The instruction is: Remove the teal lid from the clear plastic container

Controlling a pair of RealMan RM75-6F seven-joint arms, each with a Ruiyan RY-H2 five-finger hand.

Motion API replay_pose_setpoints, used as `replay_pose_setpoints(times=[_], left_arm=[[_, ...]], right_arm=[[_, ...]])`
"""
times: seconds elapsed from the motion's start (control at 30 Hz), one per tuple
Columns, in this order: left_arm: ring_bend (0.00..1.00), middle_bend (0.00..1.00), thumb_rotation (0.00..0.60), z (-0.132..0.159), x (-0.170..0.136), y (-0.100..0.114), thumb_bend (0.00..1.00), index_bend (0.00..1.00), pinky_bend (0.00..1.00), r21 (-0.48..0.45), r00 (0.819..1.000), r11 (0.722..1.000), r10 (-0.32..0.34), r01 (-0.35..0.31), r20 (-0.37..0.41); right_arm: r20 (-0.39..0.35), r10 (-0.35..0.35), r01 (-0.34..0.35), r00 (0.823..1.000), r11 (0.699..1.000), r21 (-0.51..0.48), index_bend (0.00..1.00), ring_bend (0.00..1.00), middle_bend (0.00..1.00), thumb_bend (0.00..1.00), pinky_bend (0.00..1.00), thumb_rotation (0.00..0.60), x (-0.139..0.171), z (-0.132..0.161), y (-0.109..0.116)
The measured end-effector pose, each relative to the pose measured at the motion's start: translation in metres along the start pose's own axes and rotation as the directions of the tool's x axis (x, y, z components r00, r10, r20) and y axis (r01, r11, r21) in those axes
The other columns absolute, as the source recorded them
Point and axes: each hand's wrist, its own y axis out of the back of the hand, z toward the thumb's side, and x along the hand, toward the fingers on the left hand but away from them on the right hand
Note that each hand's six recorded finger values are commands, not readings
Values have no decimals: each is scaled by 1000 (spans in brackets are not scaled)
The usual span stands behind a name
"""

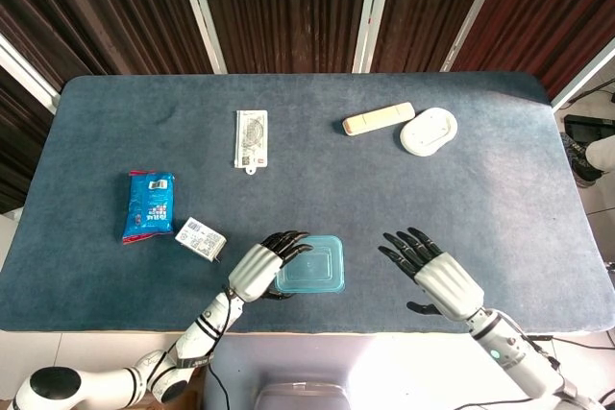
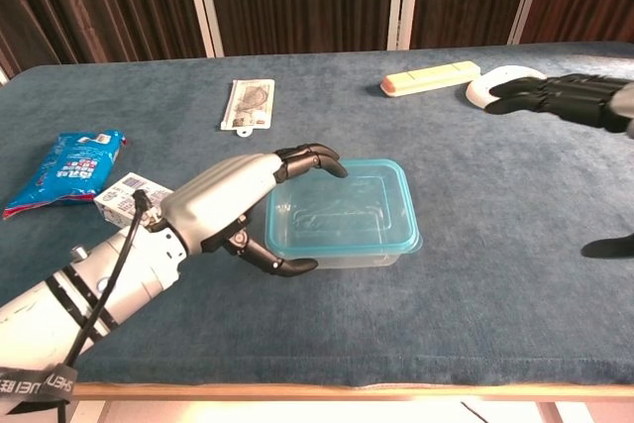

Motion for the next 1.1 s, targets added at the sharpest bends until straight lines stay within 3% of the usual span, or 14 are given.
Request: replay_pose_setpoints(times=[0.2, 0.57, 0.83, 1.1], left_arm=[[542, 675, 600, 0, -3, -14, 423, 208, 605, -30, 999, 999, -32, 32, -8], [544, 687, 600, -3, -1, -30, 438, 208, 598, -10, 998, 998, -67, 67, -5], [544, 693, 600, -10, 6, -42, 439, 208, 595, -40, 995, 994, -102, 102, -15], [544, 695, 600, -13, 10, -43, 440, 208, 597, -56, 995, 993, -101, 100, -14]], right_arm=[[-76, 70, -76, 995, 994, -79, 5, 0, 0, 161, 0, 600, -37, 9, -19], [-108, 110, -119, 988, 989, -87, 66, 0, 0, 226, 0, 600, -70, 12, -28], [-177, 152, -164, 972, 985, -56, 241, 0, 0, 299, 0, 600, -81, 25, -49], [-221, 129, -145, 967, 988, -56, 424, 0, 0, 448, 0, 600, -84, 34, -51]])
